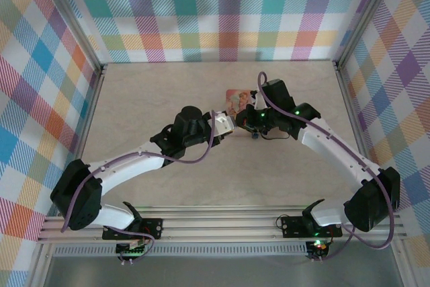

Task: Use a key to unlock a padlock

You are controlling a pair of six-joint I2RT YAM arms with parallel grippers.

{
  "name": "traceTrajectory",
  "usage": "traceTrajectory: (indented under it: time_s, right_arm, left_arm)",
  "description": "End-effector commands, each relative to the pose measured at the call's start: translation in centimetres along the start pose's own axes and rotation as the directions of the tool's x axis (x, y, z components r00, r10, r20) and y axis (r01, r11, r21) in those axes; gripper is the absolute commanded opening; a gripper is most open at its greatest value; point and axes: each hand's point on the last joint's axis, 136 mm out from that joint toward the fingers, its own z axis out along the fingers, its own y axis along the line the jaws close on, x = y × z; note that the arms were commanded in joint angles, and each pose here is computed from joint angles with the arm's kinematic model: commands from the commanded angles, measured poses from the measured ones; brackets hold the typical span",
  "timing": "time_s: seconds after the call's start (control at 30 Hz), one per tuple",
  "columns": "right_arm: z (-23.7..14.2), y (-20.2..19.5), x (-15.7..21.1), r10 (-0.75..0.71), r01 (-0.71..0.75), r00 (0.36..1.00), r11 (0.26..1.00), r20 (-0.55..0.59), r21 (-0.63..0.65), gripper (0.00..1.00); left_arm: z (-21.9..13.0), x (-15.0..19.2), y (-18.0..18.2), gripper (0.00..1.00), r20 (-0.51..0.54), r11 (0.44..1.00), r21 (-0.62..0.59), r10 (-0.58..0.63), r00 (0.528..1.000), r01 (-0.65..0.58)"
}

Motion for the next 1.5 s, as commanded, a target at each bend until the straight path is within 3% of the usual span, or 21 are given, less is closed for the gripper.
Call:
traceTrajectory:
  time_s: [0.0, 0.2, 0.37, 0.47, 0.63, 0.77, 0.87, 0.97, 1.17, 1.47]
  right_arm:
    - [-0.4, 0.5, 1.1, 0.013, -0.014, 0.999, 0.999, -0.032, -0.03, 0.0]
    - [-0.3, 0.6, 0.9, 0.024, -0.025, 0.999, 0.999, -0.023, -0.047, 0.07]
    - [-1.3, 1.5, -0.1, -0.017, 0.02, 0.999, 0.996, 0.03, -0.086, 0.46]
    - [-3.2, 2.2, -1.3, -0.066, 0.081, 0.992, 0.987, 0.109, -0.14, 0.54]
    - [-6.8, 3.6, -2.3, -0.202, 0.266, 0.949, 0.924, 0.241, -0.275, 0.54]
    - [-8.4, 6.8, -0.6, -0.433, 0.519, 0.854, 0.756, 0.288, -0.399, 0.49]
    - [-9.1, 8.5, 0.9, -0.542, 0.606, 0.791, 0.63, 0.285, -0.485, 0.5]
    - [-9.3, 9.3, 1.6, -0.595, 0.639, 0.752, 0.55, 0.284, -0.538, 0.55]
    - [-8.3, 9.3, 1.7, -0.617, 0.645, 0.737, 0.518, 0.277, -0.562, 0.6]
    - [-6.5, 9.9, 3.9, -0.677, 0.639, 0.705, 0.475, 0.213, -0.604, 0.46]
  left_arm:
    - [0.2, -1.7, 0.8, 0.0, 0.037, 0.999, -0.034, 0.032, 0.999, -0.03]
    - [0.1, -0.4, 0.3, 0.0, -0.024, 1.0, -0.014, 0.001, 1.0, -0.001]
    - [-0.6, 0.4, -0.4, 0.0, -0.027, 0.993, 0.043, -0.113, 0.993, 0.114]
    - [-1.6, 0.6, -0.4, 0.0, -0.026, 0.974, 0.089, -0.206, 0.978, 0.207]
    - [-4.2, -0.6, -0.6, 0.0, 0.005, 0.922, 0.229, -0.322, 0.947, 0.312]
    - [-6.4, -2.7, -1.0, 0.0, 0.0, 0.829, 0.414, -0.414, 0.91, 0.377]
    - [-7.9, -4.4, -1.3, 0.0, -0.008, 0.756, 0.524, -0.456, 0.89, 0.392]
    - [-8.7, -5.7, -1.5, 0.0, -0.002, 0.715, 0.588, -0.466, 0.885, 0.378]
    - [-9.3, -6.4, -2.2, 0.0, -0.063, 0.627, 0.666, -0.492, 0.868, 0.404]
    - [-9.5, -7.0, -2.2, 0.0, -0.08, 0.597, 0.686, -0.505, 0.86, 0.415]
